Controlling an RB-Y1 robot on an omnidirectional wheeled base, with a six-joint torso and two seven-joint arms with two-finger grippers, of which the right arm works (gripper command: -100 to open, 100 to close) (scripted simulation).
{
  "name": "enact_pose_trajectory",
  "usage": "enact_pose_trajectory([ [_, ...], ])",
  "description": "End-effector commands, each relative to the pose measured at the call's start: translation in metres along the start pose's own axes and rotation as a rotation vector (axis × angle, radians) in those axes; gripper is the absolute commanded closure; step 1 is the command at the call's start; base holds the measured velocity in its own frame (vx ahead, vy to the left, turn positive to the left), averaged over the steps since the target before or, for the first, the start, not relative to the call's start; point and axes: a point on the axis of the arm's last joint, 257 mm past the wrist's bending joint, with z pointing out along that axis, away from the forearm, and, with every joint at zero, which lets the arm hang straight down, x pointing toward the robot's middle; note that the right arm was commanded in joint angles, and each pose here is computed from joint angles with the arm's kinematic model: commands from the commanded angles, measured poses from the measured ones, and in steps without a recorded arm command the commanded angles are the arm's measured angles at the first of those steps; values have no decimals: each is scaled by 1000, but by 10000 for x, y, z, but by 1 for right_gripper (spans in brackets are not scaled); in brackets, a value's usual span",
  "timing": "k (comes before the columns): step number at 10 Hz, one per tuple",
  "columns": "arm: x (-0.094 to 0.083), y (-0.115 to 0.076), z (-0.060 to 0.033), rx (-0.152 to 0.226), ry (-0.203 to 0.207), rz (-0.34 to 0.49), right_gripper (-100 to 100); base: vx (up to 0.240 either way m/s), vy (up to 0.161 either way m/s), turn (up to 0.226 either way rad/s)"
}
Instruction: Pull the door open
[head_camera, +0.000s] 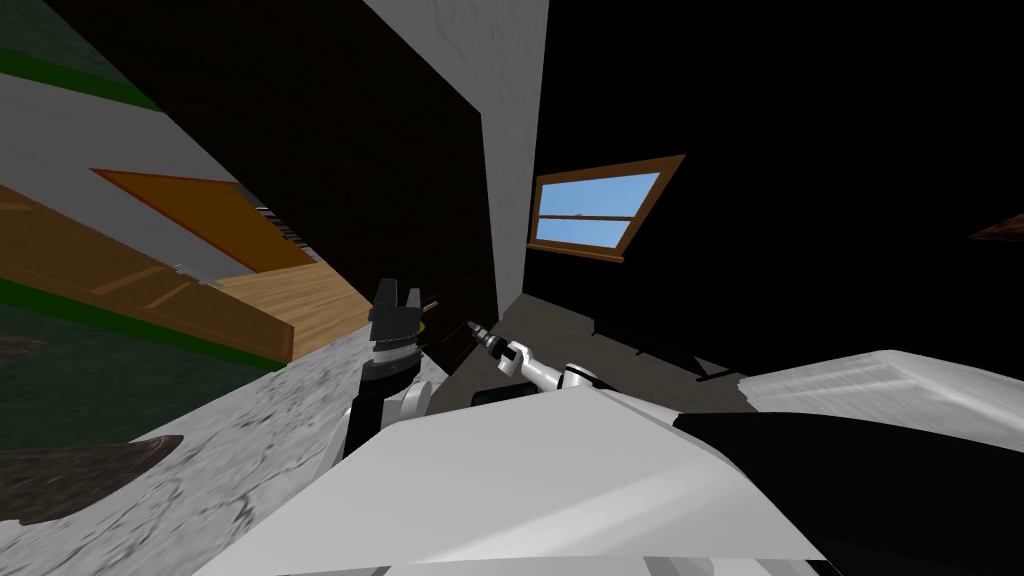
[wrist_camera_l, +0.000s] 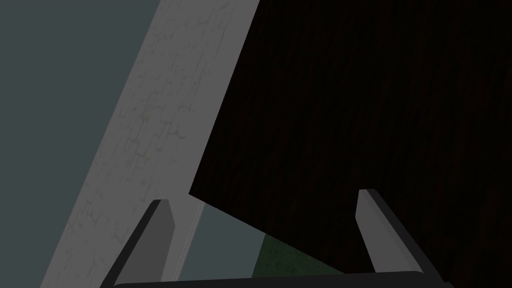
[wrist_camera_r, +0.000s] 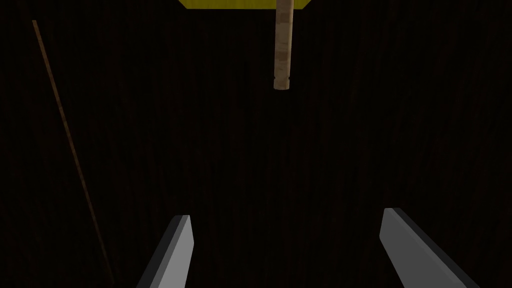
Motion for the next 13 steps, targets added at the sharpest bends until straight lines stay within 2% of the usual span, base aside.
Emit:
enact_pose_trajectory([
  [1,0,0,0,0,0,0,-100,0,0,0],
  [2,0,0,0,0,0,0,-100,-4,9,25],
  [3,-142,-107,-84,23,-11,-22,-100,-8,-110,1],
  [7,-412,-296,-252,66,-33,-63,-100,-33,-160,3],
  [8,-560,-391,-350,90,-44,-87,-100,-14,-156,-6],
  [9,-636,-436,-400,102,-49,-98,-100,-50,-139,4],
  [12,-966,-619,-629,153,-73,-147,-100,-67,-137,-8],
  [13,-999,-636,-652,158,-76,-152,-100,-40,-98,-1],
])
